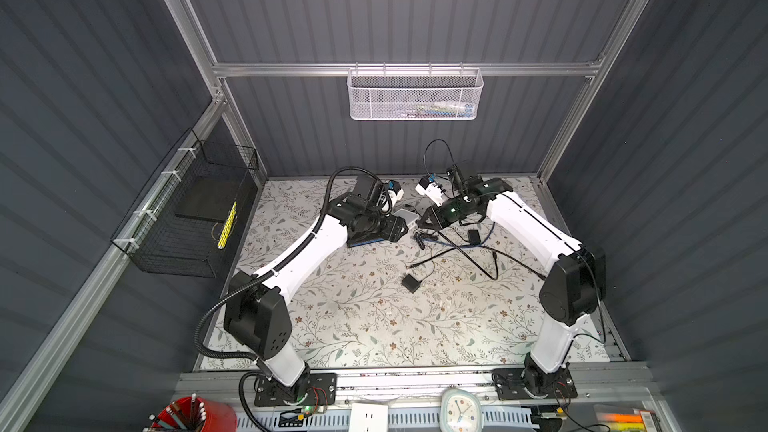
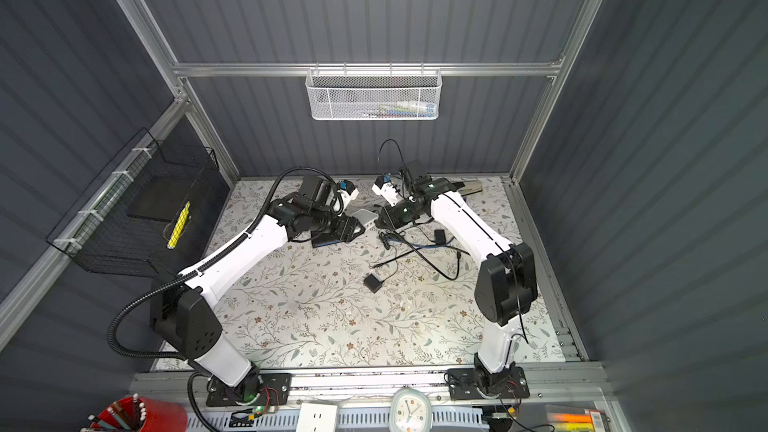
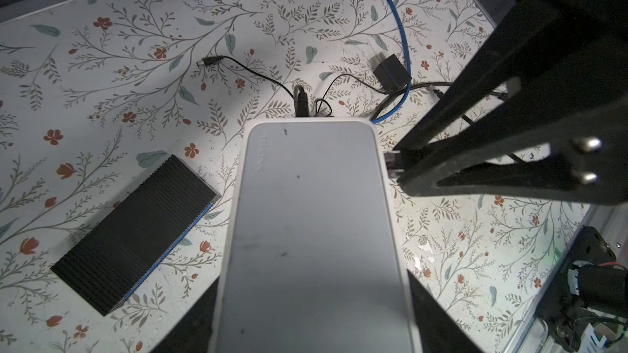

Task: Insert the plug into the switch port

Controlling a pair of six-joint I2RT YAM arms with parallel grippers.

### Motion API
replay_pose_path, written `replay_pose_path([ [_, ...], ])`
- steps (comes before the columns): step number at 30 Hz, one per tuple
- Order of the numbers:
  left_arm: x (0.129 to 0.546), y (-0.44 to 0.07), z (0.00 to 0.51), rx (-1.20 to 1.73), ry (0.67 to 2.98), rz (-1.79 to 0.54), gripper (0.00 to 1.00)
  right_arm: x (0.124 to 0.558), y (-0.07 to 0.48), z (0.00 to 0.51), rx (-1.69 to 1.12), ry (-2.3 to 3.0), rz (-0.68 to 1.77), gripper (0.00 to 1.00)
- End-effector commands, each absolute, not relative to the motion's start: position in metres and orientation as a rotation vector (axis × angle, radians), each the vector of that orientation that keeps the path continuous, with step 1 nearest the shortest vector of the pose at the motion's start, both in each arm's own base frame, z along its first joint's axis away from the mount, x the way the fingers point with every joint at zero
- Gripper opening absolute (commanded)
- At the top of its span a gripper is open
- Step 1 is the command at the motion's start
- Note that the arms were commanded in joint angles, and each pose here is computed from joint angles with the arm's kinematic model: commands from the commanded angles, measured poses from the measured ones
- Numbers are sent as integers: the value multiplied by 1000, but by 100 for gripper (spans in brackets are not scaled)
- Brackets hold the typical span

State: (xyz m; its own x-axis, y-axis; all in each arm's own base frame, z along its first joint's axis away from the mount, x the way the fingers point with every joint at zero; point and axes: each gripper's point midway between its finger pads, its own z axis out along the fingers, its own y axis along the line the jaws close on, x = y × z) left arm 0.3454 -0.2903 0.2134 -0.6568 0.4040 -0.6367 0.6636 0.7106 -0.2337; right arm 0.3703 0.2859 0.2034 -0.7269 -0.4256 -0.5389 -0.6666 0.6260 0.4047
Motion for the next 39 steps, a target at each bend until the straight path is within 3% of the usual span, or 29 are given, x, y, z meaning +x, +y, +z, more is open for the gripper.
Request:
replay_pose_path([
  [1,214,-398,268,1380,1979,-1333,27,378,377,283,-1049,1945,1031,0],
  [3,232,-386,262,1301,2052,-1219,28,378,365,279,-1031,1962,989,5],
  [7,273,-343,249,1054,2186,-1033,30,371,336,271,-995,1983,904,26],
  [10,288,-324,241,968,2250,-951,29,364,324,264,-987,2015,870,31],
  [14,294,-318,240,949,2260,-915,29,354,309,268,-967,2030,860,38],
  [19,297,-308,242,964,2255,-859,29,341,273,288,-883,2039,829,63],
  [23,292,-305,258,1043,2146,-837,30,325,246,316,-790,1996,863,76],
  [28,279,-295,279,1191,1845,-723,30,290,228,357,-591,1806,1210,78],
  [31,283,-291,298,1205,1682,-622,31,279,219,352,-397,1778,1451,76],
  [34,290,-292,309,1211,1630,-568,30,276,224,343,-236,1822,1685,73],
  [39,300,-295,316,1217,1611,-538,29,269,227,350,-140,1803,1840,71],
])
